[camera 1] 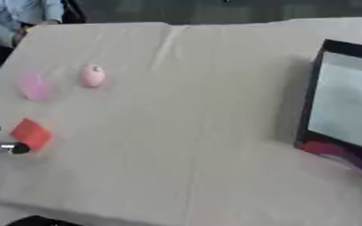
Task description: Pick up the objects with one hand, pass them to the other hand, and then place them into the box on the other side of the table.
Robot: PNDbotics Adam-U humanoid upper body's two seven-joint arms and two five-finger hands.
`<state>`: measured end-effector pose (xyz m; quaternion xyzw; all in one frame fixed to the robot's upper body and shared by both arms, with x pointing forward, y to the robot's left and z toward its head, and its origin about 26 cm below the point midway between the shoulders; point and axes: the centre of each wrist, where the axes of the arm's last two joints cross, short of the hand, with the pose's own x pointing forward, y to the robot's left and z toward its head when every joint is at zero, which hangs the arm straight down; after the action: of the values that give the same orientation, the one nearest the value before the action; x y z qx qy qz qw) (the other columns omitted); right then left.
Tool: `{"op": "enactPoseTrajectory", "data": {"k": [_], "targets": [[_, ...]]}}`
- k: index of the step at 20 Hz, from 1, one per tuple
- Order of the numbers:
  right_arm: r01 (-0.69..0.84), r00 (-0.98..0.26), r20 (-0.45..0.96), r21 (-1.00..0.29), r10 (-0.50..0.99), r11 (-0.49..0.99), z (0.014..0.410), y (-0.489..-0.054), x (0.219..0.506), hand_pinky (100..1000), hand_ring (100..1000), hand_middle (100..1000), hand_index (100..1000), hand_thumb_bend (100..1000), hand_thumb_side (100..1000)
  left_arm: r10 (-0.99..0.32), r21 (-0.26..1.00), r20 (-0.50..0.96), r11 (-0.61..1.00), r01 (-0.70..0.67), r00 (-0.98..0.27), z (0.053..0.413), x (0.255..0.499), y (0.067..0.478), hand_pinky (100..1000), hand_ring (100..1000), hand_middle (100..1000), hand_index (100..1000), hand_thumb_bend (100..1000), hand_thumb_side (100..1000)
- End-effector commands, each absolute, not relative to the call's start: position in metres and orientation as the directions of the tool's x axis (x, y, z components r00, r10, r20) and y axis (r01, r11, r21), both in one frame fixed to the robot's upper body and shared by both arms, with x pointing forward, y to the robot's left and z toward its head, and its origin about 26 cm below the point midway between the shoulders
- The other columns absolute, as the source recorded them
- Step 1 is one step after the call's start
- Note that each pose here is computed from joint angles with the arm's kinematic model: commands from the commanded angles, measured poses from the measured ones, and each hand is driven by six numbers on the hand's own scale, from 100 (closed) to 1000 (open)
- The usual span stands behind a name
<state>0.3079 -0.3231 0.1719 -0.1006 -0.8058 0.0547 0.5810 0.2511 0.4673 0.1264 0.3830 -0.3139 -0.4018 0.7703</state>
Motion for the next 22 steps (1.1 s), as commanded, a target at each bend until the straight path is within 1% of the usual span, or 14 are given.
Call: {"op": "enactPoseTrajectory", "data": {"k": [1, 4, 8, 12, 22], "targets": [[0.102, -0.323, 0.911, -0.237, 0.257, 0.966, 0.181, -0.327, 0.308, 1000, 1000, 981, 1000, 100, 868, -0.858, 0.862, 0.148, 0.356, 0.360, 0.492, 0.136, 0.255, 0.471, 854, 857, 763, 754, 895, 592], [0.100, -0.322, 0.911, -0.238, 0.258, 0.966, 0.181, -0.326, 0.308, 1000, 1000, 981, 1000, 100, 869, -0.852, 0.861, 0.165, 0.371, 0.349, 0.497, 0.135, 0.257, 0.469, 852, 852, 759, 752, 872, 625], [0.096, -0.320, 0.911, -0.240, 0.258, 0.966, 0.180, -0.325, 0.308, 1000, 1000, 981, 1000, 100, 872, -0.849, 0.857, 0.188, 0.387, 0.340, 0.493, 0.136, 0.261, 0.466, 852, 849, 756, 750, 864, 634], [0.094, -0.321, 0.911, -0.241, 0.258, 0.966, 0.181, -0.325, 0.308, 1000, 1000, 981, 1000, 100, 871, -0.847, 0.850, 0.201, 0.400, 0.343, 0.492, 0.137, 0.265, 0.465, 853, 852, 759, 751, 878, 621], [0.083, -0.323, 0.911, -0.242, 0.256, 0.967, 0.181, -0.323, 0.308, 1000, 1000, 980, 1000, 100, 872, -0.850, 0.835, 0.161, 0.388, 0.390, 0.501, 0.132, 0.272, 0.469, 853, 863, 770, 747, 878, 593]]}}
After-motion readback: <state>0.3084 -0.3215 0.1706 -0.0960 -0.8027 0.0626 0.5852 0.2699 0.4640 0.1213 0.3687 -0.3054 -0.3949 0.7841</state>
